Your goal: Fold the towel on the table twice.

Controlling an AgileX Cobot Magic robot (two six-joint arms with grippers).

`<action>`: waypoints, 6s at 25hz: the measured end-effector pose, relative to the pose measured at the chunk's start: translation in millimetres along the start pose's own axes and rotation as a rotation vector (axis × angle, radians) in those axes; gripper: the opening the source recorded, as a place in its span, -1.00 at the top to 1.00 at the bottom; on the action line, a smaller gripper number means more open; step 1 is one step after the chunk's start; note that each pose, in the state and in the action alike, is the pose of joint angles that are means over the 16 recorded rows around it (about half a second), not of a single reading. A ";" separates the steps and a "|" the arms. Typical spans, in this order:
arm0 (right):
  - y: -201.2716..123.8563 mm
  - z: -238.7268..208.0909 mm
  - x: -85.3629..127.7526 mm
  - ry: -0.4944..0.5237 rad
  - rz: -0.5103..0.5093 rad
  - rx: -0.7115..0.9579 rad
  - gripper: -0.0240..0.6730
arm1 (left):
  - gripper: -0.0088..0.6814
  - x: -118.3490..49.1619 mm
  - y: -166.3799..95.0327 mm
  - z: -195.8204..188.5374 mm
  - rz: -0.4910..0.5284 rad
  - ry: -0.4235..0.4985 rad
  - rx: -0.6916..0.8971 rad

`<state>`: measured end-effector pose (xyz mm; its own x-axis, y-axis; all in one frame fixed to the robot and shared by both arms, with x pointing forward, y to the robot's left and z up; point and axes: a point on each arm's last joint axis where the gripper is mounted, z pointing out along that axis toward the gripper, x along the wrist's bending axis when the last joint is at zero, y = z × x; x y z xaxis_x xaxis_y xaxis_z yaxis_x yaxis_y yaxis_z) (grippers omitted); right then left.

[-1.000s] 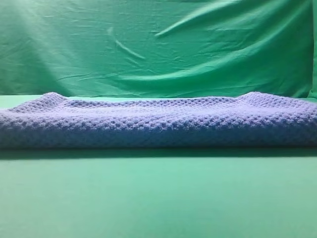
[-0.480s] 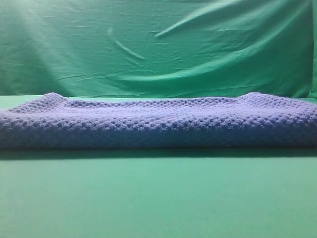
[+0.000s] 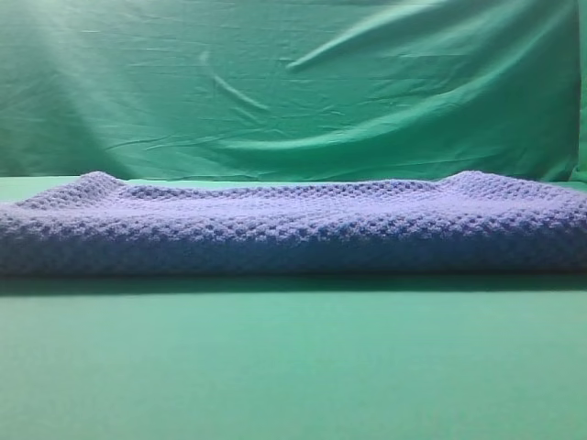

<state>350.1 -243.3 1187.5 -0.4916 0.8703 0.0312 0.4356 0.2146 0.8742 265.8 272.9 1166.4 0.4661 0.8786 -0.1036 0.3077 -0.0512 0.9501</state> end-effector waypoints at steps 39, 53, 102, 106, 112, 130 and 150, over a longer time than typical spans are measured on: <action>-171.3 -22.9 14.3 0.003 0.074 -0.329 0.93 | 0.97 22.9 -124.3 35.8 -0.211 0.069 -0.243; -198.0 25.5 -5.0 -0.106 0.145 -0.572 0.93 | 0.97 39.9 -167.4 69.8 -0.240 0.129 -0.351; -245.9 53.7 -1.9 -0.078 0.110 -0.207 0.93 | 0.97 44.6 -196.6 76.7 0.025 0.212 -0.055; -245.9 53.7 -2.3 -0.085 0.113 -0.207 0.93 | 0.97 45.6 -196.5 76.5 0.020 0.229 -0.056; -245.9 53.6 -5.5 -0.142 0.138 -0.210 0.93 | 0.97 49.2 -196.5 75.4 0.001 0.297 -0.060; -246.5 51.9 -16.0 -0.327 0.217 -0.222 0.93 | 0.97 57.1 -196.6 72.1 -0.045 0.454 -0.070; -246.7 51.5 -17.2 -0.353 0.108 -0.202 0.93 | 0.97 57.2 -196.6 72.0 -0.045 0.455 -0.070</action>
<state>290.0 -288.3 946.4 -0.1472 0.9891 -0.0097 0.2966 0.0535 0.9535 291.7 299.0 952.5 0.0375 0.9991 -0.0208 0.2554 0.0105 0.9668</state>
